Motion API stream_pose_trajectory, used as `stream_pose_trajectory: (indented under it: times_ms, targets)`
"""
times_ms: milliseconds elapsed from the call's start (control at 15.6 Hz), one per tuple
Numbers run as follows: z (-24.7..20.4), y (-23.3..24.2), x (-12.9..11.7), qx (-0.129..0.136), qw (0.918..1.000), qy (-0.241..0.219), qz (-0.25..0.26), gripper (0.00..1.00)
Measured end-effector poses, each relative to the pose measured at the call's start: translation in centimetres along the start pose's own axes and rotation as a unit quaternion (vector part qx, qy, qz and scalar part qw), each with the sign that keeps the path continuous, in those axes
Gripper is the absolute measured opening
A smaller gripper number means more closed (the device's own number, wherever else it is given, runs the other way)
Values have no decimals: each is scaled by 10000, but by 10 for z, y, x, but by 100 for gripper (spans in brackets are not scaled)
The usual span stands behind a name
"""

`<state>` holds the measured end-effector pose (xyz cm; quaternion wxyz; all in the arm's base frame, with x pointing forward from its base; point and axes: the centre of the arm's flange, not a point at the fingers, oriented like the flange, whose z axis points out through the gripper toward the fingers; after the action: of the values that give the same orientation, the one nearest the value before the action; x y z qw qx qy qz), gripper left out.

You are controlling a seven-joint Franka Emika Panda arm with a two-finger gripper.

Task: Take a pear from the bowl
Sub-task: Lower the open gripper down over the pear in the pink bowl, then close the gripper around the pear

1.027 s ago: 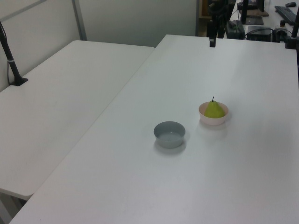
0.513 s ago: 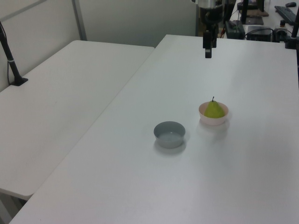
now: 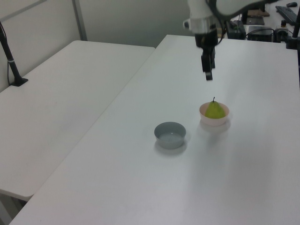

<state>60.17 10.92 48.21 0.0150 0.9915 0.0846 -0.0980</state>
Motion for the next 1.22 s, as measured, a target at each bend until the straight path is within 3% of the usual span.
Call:
stream_pose_trajectory:
  times_ms: [578, 1219]
  targets:
    - [107, -4, 33, -448, 9937, -944, -411, 96]
    - [148, -35, 40, -592, 9876, -1274, -699, 93]
